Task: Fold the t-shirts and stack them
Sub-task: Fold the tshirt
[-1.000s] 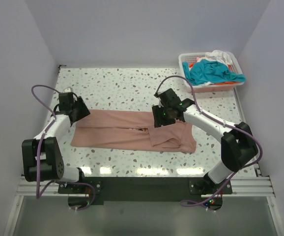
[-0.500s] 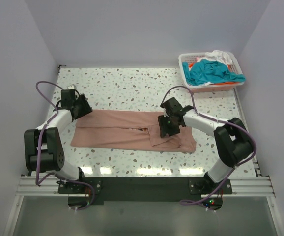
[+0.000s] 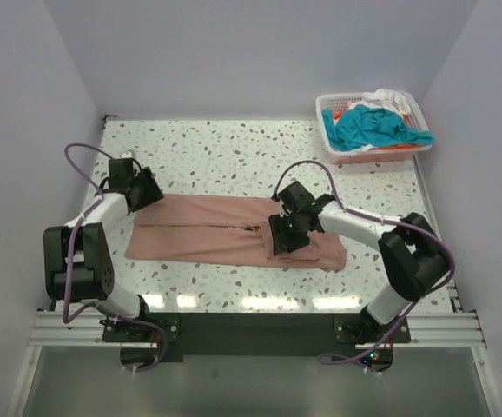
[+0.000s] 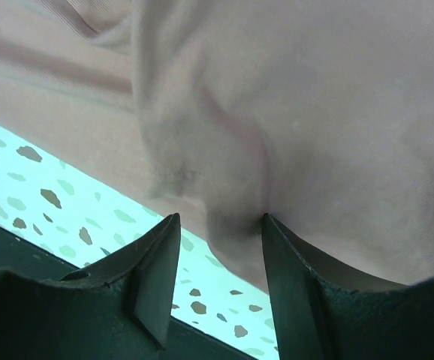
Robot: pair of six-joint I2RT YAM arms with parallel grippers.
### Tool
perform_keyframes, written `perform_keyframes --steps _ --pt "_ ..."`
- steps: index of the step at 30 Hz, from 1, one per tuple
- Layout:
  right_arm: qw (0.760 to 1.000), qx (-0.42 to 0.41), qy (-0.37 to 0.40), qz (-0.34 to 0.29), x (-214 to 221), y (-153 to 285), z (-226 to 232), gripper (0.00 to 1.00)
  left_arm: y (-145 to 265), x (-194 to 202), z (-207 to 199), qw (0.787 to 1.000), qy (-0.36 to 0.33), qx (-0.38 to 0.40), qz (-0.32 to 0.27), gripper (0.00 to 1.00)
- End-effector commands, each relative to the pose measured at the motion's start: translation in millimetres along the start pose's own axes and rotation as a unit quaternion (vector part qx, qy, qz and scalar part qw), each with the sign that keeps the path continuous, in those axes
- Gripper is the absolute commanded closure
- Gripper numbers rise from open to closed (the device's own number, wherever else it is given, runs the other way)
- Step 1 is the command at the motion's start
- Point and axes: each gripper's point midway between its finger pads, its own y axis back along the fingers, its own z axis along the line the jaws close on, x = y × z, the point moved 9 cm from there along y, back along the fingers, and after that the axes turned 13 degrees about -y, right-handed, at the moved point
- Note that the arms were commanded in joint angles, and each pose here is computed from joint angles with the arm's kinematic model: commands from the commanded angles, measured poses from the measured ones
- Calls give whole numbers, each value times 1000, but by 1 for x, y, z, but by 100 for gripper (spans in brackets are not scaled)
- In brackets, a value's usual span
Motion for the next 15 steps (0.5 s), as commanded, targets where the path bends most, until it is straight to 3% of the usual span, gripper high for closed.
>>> perform_keyframes --steps 1,10,15 --pt "1000 -17 -13 7 8 9 2 49 -1 -6 0 1000 -15 2 -15 38" --pt "999 -38 -7 26 15 11 5 49 1 -6 0 1000 -16 2 -18 38" --pt "999 -27 18 6 6 30 9 49 8 -18 -4 999 -27 2 -34 38"
